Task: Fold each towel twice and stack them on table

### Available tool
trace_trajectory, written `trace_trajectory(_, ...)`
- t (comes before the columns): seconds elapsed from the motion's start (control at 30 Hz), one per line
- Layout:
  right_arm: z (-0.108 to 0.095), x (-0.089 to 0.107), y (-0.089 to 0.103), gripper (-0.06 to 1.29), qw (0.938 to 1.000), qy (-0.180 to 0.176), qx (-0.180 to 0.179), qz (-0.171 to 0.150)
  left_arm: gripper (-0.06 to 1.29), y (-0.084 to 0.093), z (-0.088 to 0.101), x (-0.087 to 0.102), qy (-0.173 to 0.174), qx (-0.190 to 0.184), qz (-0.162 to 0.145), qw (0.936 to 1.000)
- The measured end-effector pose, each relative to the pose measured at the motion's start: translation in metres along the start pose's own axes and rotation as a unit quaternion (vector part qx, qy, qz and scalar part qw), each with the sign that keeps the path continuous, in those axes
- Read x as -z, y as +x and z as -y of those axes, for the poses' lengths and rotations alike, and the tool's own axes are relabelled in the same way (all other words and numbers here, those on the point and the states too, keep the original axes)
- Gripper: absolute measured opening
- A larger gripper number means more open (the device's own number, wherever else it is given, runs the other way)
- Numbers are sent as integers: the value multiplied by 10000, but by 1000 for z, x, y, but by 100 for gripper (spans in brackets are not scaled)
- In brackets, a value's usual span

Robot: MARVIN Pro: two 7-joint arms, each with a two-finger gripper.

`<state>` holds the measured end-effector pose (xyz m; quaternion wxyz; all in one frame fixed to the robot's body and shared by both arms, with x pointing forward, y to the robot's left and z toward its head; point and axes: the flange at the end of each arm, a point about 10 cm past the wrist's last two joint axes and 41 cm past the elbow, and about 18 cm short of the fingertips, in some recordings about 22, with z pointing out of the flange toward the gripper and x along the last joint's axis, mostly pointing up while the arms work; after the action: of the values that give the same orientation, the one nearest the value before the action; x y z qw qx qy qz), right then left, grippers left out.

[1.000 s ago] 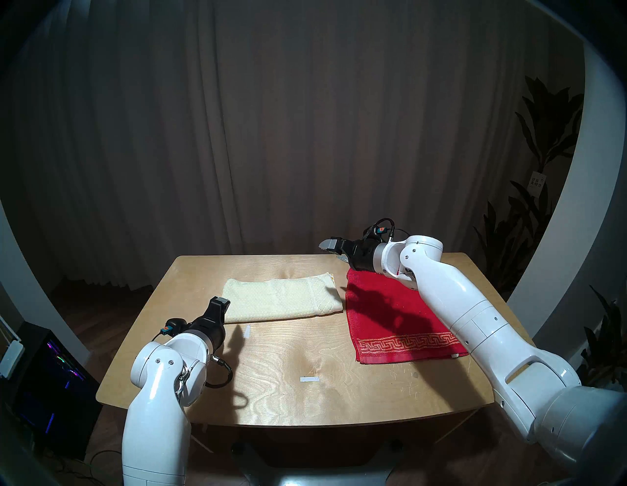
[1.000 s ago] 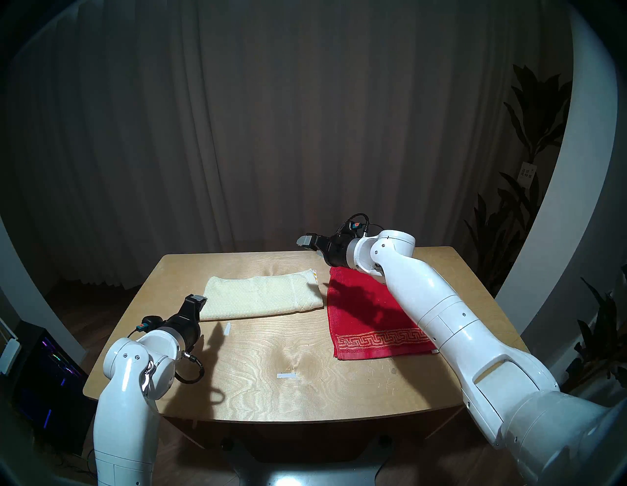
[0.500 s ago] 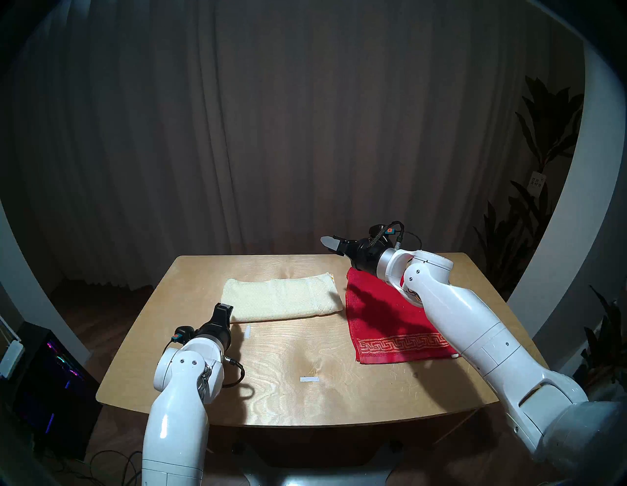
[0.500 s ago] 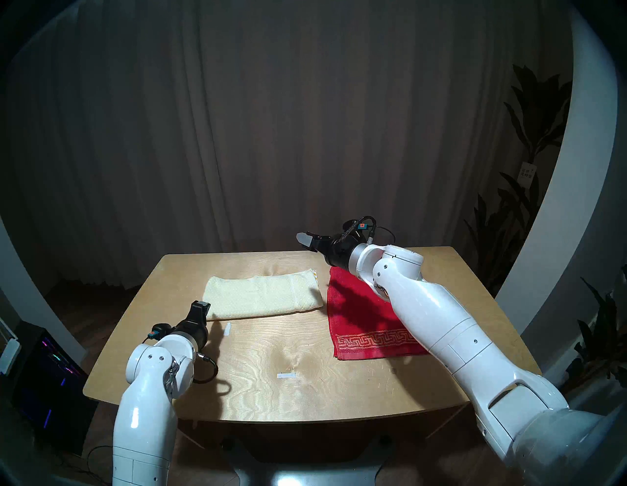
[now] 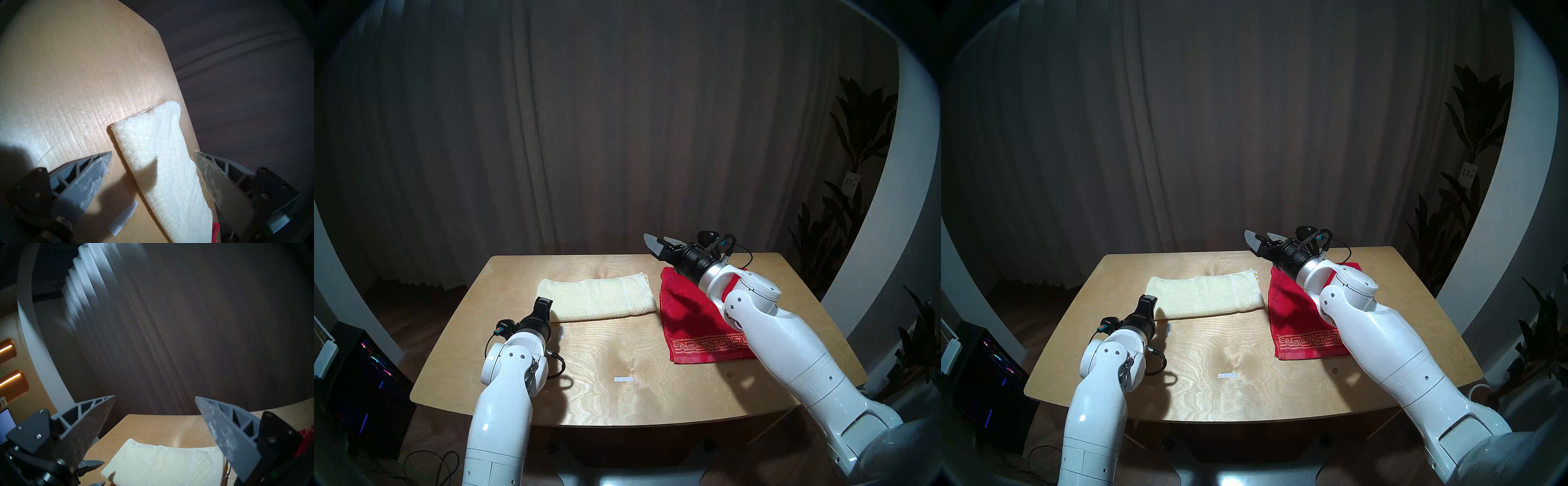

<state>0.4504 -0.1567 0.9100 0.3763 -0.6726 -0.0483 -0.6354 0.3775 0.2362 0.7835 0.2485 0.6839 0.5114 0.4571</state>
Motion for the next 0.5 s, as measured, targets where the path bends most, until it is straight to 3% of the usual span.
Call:
trace_trajectory(0.23, -5, 12, -4, 122, 9984, -288, -26, -478, 120, 6, -4, -14, 44, -274, 67, 9996)
trace_trajectory(0.5, -6, 15, -6, 122, 9967, -474, -39, -653, 120, 19, -8, -31, 113, -434, 168, 9989)
